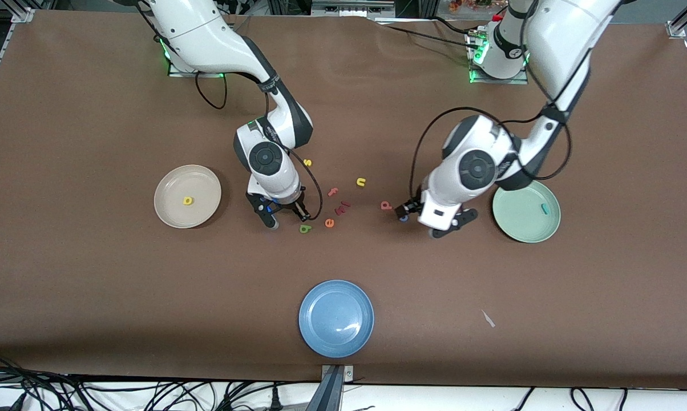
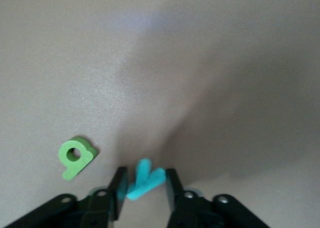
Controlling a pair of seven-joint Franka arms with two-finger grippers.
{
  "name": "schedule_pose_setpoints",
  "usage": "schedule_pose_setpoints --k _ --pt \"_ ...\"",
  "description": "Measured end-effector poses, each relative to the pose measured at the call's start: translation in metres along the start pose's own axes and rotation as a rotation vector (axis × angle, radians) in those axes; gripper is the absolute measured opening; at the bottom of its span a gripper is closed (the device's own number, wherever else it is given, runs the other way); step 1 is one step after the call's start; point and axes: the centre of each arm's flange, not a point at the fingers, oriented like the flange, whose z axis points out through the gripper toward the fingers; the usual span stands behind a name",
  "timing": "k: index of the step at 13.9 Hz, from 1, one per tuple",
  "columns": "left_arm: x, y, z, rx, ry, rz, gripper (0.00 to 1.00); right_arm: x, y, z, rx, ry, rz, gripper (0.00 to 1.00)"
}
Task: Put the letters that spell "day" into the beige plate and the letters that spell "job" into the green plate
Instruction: 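Grasp the cyan y with the right gripper while the left gripper grasps blue o, then place the cyan y on the cream plate while the left gripper carries blue o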
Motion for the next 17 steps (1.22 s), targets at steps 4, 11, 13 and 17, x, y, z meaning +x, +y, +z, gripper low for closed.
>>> schedule_pose_setpoints --k 4,11,13,17 --pt "0.018 0.011 0.045 0.045 0.018 -0.049 0.91 0.01 0.003 -0.003 -0.043 0.0 -0.026 0.26" --pt "0.022 0.009 0.076 0.075 0.005 -0.076 0.68 0.132 0.026 -0.088 -0.163 -0.078 -0.243 0.26" --pt "0.015 0.013 0.084 0.084 -0.001 -0.07 0.66 0.172 0.043 -0.111 -0.18 -0.103 -0.32 0.26" --pt "0.017 0.012 0.087 0.09 0.007 -0.077 0.54 0.204 0.064 -0.114 -0.222 -0.129 -0.418 0.26"
